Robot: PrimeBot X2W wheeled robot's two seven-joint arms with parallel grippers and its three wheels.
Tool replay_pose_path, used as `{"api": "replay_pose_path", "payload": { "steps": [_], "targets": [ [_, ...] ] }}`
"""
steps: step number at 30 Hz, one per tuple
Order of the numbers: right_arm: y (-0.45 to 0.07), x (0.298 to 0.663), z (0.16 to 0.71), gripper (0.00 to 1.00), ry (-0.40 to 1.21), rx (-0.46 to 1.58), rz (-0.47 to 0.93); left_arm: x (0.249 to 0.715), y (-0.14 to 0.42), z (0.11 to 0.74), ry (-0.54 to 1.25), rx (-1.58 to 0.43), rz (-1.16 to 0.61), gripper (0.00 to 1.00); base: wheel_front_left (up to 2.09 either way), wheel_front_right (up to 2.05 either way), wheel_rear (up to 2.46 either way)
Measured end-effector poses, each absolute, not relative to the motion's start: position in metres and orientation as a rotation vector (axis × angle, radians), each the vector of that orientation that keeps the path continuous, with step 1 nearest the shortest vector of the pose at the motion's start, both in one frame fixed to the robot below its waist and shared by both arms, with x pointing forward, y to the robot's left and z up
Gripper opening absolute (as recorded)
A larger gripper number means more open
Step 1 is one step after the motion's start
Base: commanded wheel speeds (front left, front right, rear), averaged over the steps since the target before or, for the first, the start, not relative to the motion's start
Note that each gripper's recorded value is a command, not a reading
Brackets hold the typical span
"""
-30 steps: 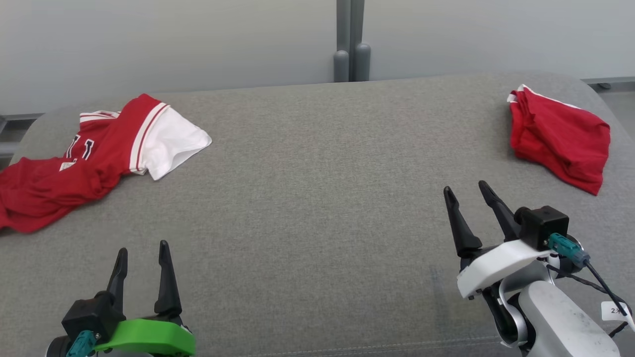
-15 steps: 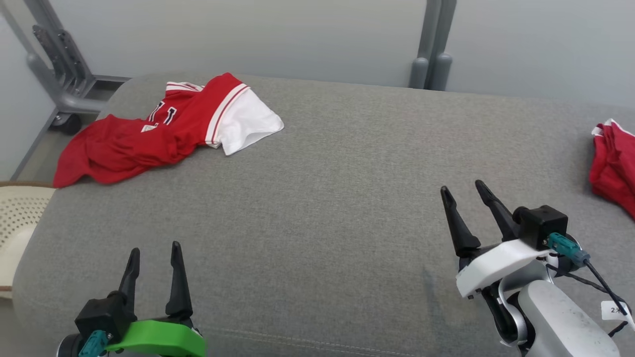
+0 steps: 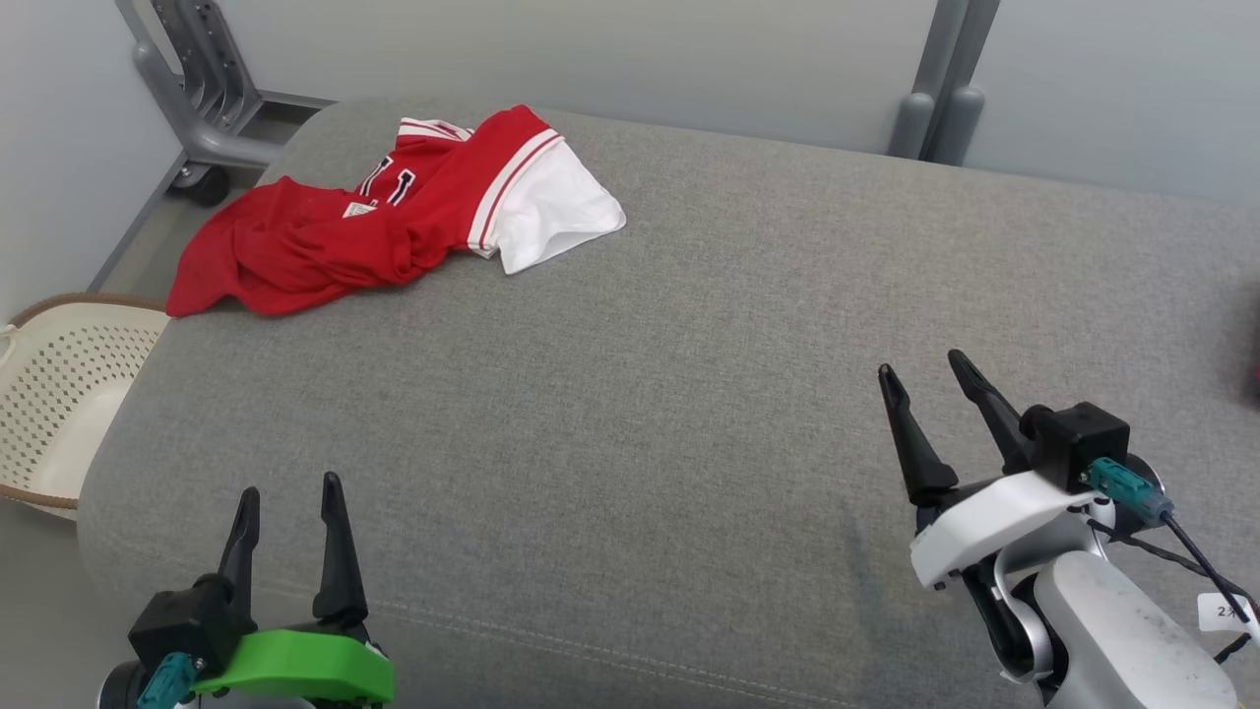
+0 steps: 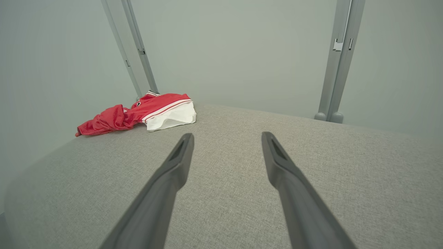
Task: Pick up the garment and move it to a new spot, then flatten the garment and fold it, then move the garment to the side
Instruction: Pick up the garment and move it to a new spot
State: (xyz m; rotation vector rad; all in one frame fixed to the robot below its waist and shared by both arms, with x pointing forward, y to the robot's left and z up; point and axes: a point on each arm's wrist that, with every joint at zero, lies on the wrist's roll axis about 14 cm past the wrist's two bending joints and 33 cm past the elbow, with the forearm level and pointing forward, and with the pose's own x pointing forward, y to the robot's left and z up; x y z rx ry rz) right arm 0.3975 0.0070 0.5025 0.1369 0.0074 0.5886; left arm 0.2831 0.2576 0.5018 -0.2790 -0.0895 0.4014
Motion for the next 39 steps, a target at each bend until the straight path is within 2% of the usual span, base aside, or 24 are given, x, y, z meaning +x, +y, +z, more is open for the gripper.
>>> {"api": "replay_pose_path", "payload": {
  "steps": [6,12,24,32,39],
  "targets": [
    [-0.001,0.417,0.505,1.0,-0.005,0.114,0.577,0.315,0.253,0.513,-0.112,-0.264,0.36,1.0,0.0,0.0,0.0],
    [-0.006,0.444,0.517,1.0,-0.053,0.087,0.576,0.374,0.255,0.542,-0.163,-0.219,0.309,1.0,0.0,0.0,0.0],
    [-0.025,0.484,0.54,1.0,-0.132,0.065,0.533,0.472,0.284,0.547,-0.072,-0.195,0.337,1.0,0.0,0.0,0.0],
    [-0.054,0.505,0.535,1.0,-0.132,0.05,0.466,0.537,0.274,0.514,0.073,-0.191,0.318,1.0,0.0,0.0,0.0],
    [-0.078,0.518,0.514,1.0,-0.089,0.029,0.418,0.573,0.271,0.461,0.237,-0.126,0.32,1.0,0.0,0.0,0.0]
  ]
}}
